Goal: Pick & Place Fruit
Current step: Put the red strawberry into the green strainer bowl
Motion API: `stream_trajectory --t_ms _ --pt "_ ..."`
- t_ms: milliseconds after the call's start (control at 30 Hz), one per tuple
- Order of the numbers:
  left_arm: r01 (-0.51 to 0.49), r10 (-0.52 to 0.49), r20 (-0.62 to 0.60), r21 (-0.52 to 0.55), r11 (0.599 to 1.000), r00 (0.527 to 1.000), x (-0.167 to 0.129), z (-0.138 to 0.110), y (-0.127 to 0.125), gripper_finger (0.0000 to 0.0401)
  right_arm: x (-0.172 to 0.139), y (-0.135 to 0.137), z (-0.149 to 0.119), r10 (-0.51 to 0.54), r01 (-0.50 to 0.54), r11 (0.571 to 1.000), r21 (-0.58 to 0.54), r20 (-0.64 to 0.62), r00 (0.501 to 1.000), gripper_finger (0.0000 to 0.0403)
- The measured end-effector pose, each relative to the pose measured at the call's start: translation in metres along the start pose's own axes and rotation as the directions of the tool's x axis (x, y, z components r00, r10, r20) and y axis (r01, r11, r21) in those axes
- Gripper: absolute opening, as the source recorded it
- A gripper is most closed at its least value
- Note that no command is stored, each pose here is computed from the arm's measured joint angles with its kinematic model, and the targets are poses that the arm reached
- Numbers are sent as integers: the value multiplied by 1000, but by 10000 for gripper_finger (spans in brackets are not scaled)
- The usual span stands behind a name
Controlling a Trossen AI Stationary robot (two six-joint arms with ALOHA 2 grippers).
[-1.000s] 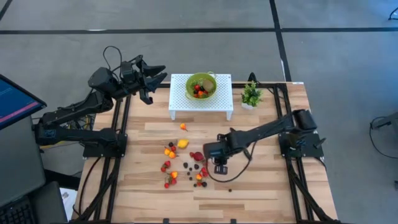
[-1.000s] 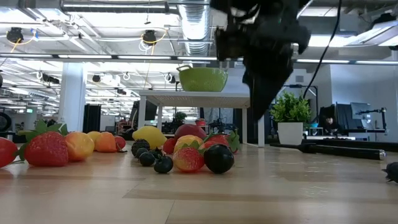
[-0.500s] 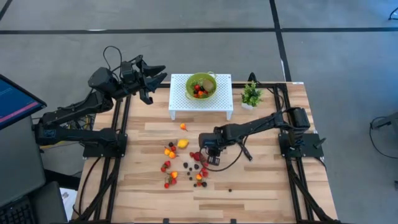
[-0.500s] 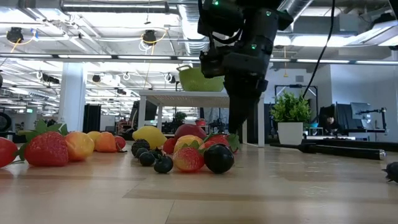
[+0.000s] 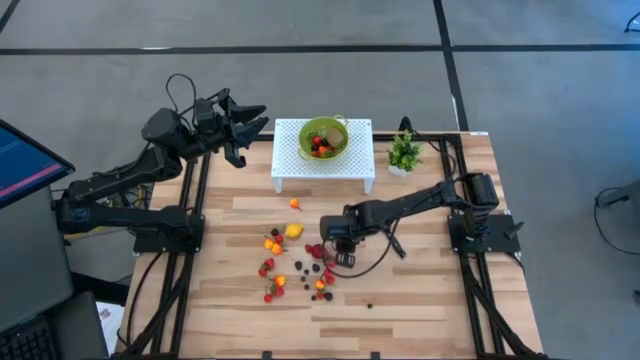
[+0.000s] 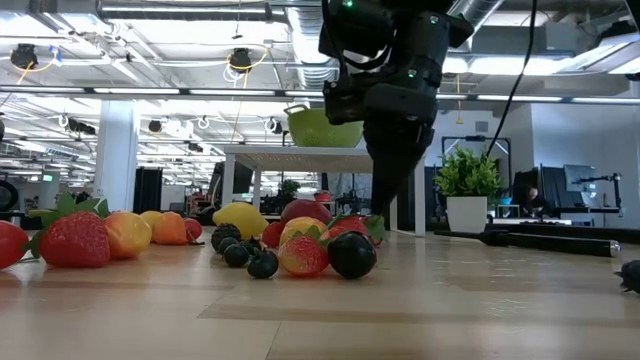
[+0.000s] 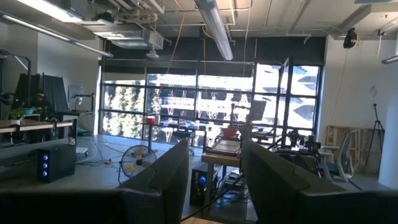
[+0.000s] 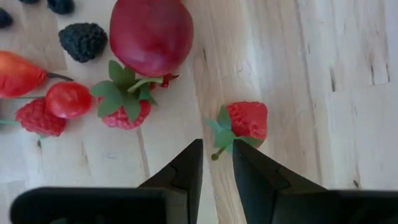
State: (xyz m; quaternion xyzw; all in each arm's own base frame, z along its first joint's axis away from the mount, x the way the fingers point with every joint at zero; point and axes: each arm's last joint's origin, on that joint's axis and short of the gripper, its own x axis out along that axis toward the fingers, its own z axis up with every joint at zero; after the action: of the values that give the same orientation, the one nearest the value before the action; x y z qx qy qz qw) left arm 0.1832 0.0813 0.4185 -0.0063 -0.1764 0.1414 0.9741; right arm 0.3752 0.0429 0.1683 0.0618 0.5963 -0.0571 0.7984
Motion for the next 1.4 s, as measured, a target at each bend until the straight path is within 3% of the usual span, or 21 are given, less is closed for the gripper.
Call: stream_trajectory --t_ms 300,600,1233,1400 --pt "0 0 0 0 1000 1000 0 0 0 142 0 0 0 -1 1 1000 0 -5 1000 75" --pt "0 0 0 0 1000 1000 0 0 0 142 0 -1 -2 -7 7 1000 -4 -24 1000 7" --pt "0 0 0 0 1000 1000 0 0 0 142 0 -1 -2 -4 3 1000 -19 -17 1000 4" --pt "0 0 0 0 1000 1000 0 0 0 142 -12 0 10 17 -14 997 -82 32 999 2"
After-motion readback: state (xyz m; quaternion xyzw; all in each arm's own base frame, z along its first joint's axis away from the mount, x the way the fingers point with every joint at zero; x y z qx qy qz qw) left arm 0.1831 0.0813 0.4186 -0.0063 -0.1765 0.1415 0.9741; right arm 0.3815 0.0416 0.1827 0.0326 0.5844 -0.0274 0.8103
